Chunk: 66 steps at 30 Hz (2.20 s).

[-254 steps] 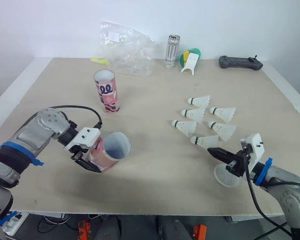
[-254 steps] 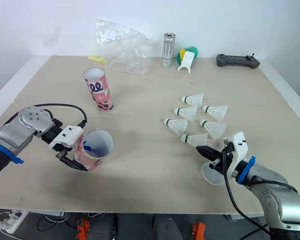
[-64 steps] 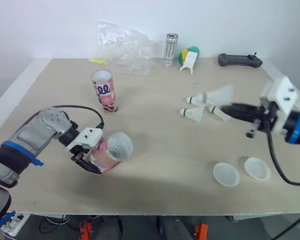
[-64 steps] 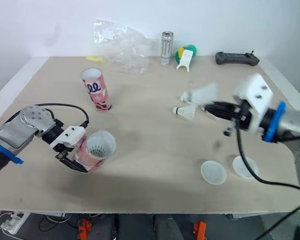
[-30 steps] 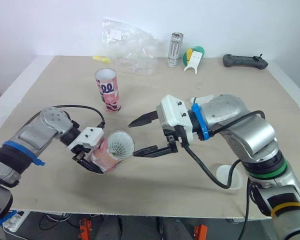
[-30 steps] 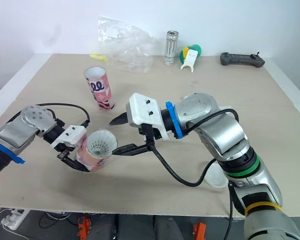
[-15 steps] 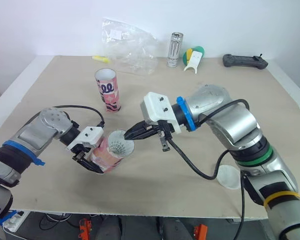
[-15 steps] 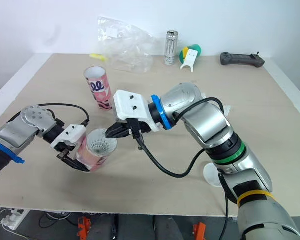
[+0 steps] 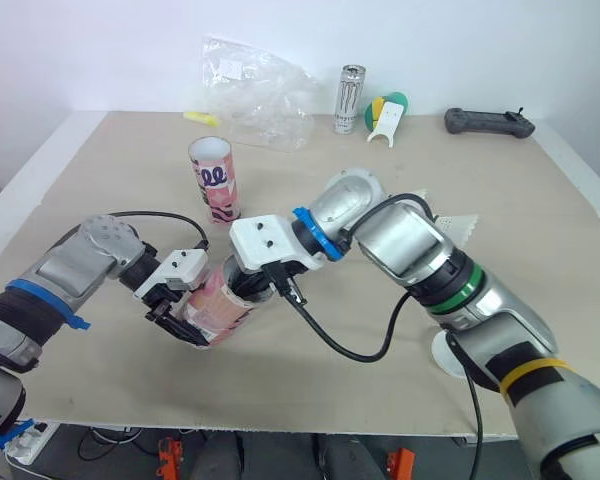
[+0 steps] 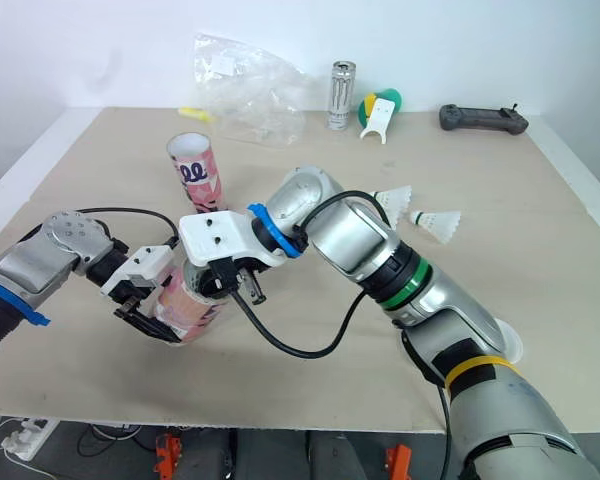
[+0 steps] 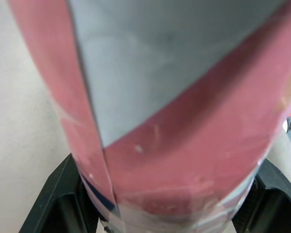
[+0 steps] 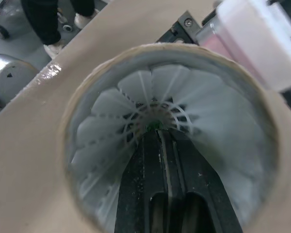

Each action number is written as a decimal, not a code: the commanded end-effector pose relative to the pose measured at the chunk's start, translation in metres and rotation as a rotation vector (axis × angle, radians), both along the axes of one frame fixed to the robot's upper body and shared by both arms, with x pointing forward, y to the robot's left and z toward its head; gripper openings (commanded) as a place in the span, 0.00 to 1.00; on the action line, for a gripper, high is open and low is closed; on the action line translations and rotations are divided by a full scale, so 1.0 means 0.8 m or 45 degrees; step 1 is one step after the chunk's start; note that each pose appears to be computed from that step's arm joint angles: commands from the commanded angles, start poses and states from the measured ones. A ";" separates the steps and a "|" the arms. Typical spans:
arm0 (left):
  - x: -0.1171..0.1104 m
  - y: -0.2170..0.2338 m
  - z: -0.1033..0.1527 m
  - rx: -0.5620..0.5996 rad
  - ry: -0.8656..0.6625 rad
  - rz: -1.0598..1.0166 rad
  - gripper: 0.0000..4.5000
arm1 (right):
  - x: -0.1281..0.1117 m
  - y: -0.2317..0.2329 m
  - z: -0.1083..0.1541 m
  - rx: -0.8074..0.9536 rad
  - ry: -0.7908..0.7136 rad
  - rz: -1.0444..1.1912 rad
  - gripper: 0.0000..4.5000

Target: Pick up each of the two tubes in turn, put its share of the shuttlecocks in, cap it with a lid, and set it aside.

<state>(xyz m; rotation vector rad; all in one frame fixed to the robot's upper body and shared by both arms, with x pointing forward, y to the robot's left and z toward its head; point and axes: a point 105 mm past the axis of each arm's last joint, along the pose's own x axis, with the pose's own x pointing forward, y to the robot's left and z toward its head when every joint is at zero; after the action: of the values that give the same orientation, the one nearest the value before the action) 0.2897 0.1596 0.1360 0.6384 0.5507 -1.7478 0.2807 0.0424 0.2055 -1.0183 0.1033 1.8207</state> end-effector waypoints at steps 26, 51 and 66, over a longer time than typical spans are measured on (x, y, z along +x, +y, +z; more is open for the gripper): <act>-0.001 -0.022 0.021 -0.113 -0.073 -0.064 0.63 | 0.003 -0.134 0.102 0.351 0.080 -0.311 0.02; 0.037 -0.169 -0.063 -0.635 -0.316 0.162 0.63 | 0.000 -0.364 -0.043 -0.496 0.100 -0.830 0.58; 0.029 -0.158 -0.082 -0.605 -0.206 0.151 0.63 | -0.014 -0.380 -0.075 -0.594 0.118 -0.875 0.58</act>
<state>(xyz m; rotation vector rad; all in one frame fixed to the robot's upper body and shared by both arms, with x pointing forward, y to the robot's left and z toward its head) 0.3158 0.0220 0.0965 0.3866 -0.0886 -1.6172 0.2654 -0.2579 0.1327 -0.9971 0.8867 1.2590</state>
